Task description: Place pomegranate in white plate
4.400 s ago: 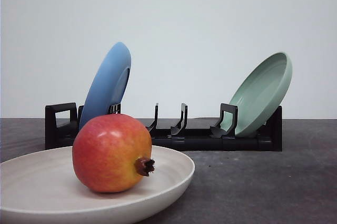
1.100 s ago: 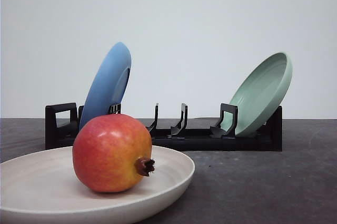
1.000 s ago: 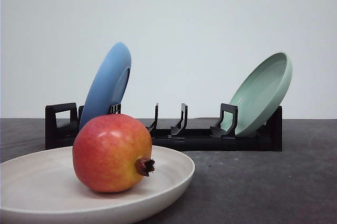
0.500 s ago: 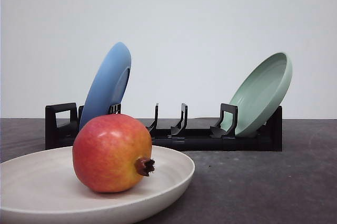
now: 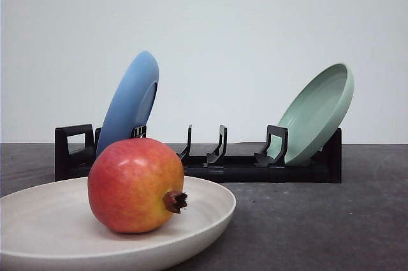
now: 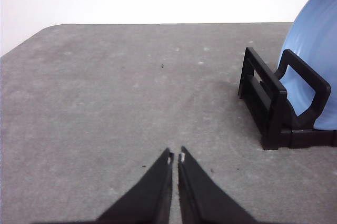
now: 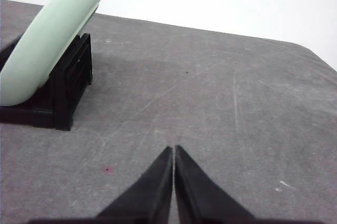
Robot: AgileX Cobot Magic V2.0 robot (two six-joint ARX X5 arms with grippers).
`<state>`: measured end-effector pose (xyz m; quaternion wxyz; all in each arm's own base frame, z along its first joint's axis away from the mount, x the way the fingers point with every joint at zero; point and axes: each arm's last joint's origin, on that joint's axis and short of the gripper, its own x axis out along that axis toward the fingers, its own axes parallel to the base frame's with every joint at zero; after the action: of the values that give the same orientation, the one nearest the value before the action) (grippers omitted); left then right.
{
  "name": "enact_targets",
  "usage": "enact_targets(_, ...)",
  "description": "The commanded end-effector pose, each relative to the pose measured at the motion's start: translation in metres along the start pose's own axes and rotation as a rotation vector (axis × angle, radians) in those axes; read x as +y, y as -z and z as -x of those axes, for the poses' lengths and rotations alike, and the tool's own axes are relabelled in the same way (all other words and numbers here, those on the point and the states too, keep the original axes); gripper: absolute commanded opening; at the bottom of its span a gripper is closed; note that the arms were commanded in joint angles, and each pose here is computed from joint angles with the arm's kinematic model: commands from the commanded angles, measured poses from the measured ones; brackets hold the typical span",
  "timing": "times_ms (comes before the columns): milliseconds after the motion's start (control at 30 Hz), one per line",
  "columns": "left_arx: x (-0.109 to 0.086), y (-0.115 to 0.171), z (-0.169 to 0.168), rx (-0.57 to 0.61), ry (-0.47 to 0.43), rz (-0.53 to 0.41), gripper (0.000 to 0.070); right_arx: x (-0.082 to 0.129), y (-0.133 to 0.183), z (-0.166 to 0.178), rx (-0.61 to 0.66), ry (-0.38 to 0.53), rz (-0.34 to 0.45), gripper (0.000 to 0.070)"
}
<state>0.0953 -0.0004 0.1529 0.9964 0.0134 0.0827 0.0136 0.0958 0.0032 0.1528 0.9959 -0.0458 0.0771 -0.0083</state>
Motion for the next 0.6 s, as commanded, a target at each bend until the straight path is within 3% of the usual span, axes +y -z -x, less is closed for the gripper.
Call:
enact_targets(0,-0.0003,0.0036,-0.0009,0.013,0.003,0.006,0.0,0.0,0.0008,-0.0004,-0.004,0.001,-0.003,0.0)
enact_targets(567,-0.0003,0.0036,-0.0009,0.013,0.002,0.006,0.0,0.0,0.0008,-0.0004,-0.004,0.001,-0.003,0.0)
